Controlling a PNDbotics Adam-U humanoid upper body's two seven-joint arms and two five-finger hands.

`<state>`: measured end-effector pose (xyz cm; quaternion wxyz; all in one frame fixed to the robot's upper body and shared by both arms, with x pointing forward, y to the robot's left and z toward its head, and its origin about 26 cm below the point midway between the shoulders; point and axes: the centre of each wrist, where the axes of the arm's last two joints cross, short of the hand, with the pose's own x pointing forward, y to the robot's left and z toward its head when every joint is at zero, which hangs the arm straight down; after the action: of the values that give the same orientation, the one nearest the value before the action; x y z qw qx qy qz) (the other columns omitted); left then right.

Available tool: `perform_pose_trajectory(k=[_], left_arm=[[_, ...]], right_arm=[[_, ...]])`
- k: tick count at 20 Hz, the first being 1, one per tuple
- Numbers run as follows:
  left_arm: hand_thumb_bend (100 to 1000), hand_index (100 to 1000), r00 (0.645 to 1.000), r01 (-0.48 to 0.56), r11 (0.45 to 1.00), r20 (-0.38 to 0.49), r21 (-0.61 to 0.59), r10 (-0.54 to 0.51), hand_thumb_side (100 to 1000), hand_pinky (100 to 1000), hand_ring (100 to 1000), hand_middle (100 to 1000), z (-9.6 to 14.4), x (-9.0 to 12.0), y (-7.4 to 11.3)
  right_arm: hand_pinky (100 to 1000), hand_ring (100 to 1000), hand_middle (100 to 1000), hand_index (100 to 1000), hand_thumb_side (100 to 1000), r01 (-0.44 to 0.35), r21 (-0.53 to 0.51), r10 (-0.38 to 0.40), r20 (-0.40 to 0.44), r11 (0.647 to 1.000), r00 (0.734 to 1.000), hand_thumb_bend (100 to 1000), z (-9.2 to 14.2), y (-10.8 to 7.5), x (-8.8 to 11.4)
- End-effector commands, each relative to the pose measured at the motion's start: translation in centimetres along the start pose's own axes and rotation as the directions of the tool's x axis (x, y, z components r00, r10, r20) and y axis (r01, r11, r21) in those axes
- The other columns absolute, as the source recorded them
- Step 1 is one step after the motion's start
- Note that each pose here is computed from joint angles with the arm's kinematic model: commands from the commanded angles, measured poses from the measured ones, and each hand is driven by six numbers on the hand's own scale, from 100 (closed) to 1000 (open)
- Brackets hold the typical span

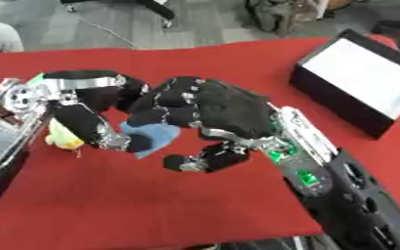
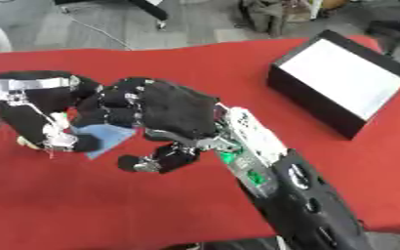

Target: Pick up the objects with one hand, pass them to the other hand, and then place them into the box on the other side of the table.

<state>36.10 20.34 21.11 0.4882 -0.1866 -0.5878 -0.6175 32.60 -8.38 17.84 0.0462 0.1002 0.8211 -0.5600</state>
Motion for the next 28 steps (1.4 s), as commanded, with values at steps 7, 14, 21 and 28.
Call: perform_pose_trajectory(k=[7, 14, 21, 28], left_arm=[[405, 745, 1.0, 0.023, 1.0, -0.013, 0.008, -0.023, 252, 606, 508, 523, 0.4, 0.4, 0.4], [408, 747, 1.0, 0.023, 1.0, -0.014, 0.004, -0.023, 257, 627, 509, 525, 0.3, 0.4, 0.4], [407, 751, 1.0, 0.025, 1.0, -0.014, -0.005, -0.025, 260, 647, 512, 528, 0.2, 0.5, 0.3], [467, 796, 1.0, 0.027, 0.999, -0.008, -0.024, -0.027, 347, 668, 549, 566, 0.2, 0.6, 0.2]], right_arm=[[772, 799, 796, 902, 144, -0.056, 0.018, 0.057, -0.046, 0.998, 0.997, 345, -0.3, 0.6, -0.3], [752, 759, 732, 856, 132, -0.075, 0.038, 0.078, -0.06, 0.996, 0.995, 324, -0.5, 0.9, -0.3], [733, 717, 607, 750, 100, -0.122, 0.025, 0.124, -0.107, 0.992, 0.986, 253, -0.6, 1.0, -0.3], [711, 657, 483, 636, 100, -0.136, -0.036, 0.131, -0.121, 0.99, 0.984, 100, -0.5, 1.5, -0.5]])
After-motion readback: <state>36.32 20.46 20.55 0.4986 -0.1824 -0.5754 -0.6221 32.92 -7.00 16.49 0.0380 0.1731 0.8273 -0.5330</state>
